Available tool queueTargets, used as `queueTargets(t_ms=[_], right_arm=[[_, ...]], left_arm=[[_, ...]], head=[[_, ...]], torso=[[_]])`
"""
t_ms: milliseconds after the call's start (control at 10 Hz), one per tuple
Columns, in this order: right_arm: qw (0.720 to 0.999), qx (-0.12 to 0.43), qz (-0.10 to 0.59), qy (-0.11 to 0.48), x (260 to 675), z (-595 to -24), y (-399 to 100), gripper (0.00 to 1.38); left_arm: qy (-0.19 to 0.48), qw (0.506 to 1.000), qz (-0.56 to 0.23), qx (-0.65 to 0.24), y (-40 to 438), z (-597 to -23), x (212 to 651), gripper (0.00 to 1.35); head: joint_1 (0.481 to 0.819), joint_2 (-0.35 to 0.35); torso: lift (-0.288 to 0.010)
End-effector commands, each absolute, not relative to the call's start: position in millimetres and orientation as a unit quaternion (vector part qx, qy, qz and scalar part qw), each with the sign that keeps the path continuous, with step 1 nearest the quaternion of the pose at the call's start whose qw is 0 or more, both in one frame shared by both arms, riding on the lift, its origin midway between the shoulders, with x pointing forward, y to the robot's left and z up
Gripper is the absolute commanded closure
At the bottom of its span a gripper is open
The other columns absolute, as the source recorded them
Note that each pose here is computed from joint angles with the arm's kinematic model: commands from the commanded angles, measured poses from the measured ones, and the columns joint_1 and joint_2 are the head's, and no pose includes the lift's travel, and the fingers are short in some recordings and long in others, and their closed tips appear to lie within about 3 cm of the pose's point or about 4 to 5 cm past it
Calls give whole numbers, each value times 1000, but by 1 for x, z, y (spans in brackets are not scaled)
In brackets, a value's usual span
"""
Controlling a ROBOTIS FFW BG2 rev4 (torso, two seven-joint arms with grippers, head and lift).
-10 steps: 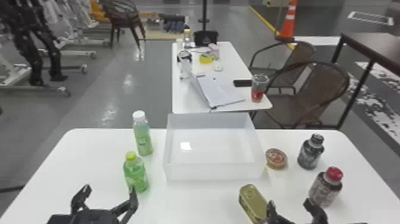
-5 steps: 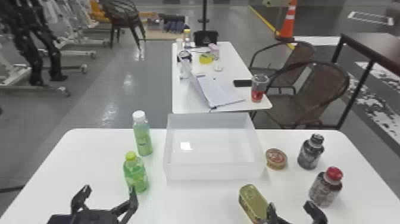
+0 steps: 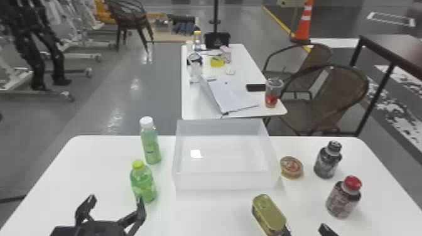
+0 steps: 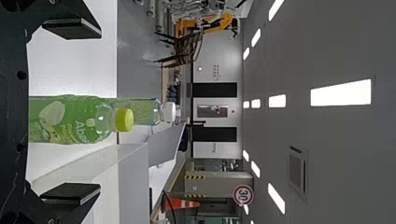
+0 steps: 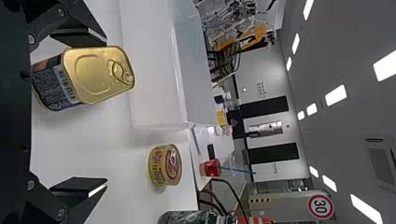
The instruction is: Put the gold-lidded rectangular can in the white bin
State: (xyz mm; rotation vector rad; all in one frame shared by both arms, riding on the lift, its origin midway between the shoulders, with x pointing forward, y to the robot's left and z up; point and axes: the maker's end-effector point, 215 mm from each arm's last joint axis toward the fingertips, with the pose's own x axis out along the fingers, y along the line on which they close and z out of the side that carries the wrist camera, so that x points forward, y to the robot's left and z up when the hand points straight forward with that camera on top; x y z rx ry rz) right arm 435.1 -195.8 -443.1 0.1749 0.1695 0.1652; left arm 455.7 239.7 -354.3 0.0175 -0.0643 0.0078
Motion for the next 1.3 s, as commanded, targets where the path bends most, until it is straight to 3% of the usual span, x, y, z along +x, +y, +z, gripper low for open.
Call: queueTargets(t_ms=[0, 400, 1100, 1200], right_arm=[[988, 80, 95, 92, 439, -450, -196, 228], [974, 48, 189, 118, 471, -461, -179, 228], [936, 29, 293, 190, 475, -502, -158, 248], [934, 26, 298, 194, 476, -505, -156, 470]], left_arm=[[-32, 999, 4, 9, 240, -354, 456, 140], [-36, 999, 1, 8, 238, -353, 458, 140], [-41, 999, -8, 6, 233, -352, 462, 140], [-41, 999, -9, 6, 233, -351, 463, 142]], head=[[549, 0], [549, 0], [549, 0], [549, 0]], torso=[[-100], [-100], [-100], [-100]])
